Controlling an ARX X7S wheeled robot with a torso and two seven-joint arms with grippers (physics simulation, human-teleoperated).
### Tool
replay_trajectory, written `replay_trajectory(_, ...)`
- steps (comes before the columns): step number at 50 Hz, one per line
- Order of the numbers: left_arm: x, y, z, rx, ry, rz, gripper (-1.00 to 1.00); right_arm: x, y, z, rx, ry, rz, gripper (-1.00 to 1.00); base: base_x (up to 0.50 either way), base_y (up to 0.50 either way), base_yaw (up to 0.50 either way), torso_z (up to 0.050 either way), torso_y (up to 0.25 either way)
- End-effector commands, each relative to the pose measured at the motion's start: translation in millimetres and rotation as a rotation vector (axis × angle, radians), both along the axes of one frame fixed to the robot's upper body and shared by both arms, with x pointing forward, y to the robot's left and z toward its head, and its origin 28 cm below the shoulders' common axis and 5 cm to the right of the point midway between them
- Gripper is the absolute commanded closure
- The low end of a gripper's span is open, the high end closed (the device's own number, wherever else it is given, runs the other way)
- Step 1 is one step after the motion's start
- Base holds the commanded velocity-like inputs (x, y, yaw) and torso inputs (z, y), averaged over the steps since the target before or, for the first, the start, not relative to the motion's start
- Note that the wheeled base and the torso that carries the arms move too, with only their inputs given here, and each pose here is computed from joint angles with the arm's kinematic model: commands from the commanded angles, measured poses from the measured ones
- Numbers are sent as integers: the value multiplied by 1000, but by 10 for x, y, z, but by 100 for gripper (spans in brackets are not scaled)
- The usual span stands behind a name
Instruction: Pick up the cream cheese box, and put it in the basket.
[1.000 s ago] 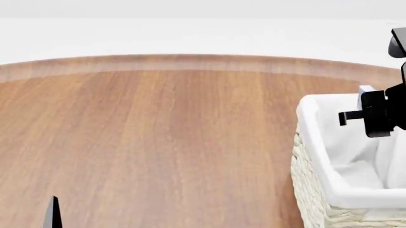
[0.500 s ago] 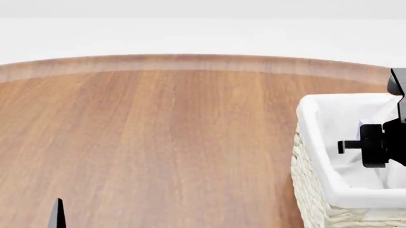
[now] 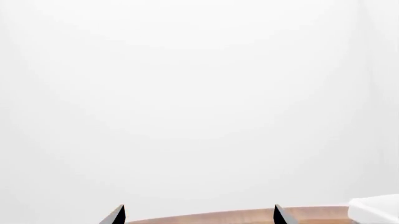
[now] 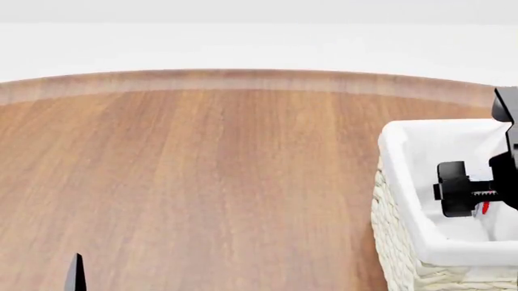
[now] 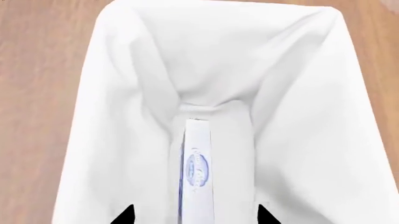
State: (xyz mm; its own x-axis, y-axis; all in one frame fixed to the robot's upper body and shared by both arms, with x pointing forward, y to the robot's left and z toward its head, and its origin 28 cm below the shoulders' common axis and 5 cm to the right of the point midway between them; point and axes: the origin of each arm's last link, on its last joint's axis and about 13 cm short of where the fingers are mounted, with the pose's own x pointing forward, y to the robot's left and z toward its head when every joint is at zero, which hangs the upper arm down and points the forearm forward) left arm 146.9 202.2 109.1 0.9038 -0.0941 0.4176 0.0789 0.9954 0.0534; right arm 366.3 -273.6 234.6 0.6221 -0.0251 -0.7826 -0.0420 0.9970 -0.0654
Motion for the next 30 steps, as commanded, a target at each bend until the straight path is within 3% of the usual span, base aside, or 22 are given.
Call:
replay_trajectory(1,-1,-4,-7,2,0,-2,-100,14,-9,32,-27,-18,6,-100,0,0,0,0,0)
replay_trajectory(20,6,-1,-8,-2,-2,-1,-100,11,-22,9,-38,-23,-3,-100,0,0,0,0,0)
replay_trajectory(23,4,-5,-10,-1,-1,-3,-100,57,-15,182,-73,-109,-9,-100,0,0,0,0,0)
replay_trajectory(26,8,-6,-14,-2,0,-3,-100,125,32,566,-134,-279,-39,-100,0,0,0,0,0)
replay_trajectory(30,1,-8,-8,-1,0,-5,-100,146,96,891,-198,-370,-6,-100,0,0,0,0,0)
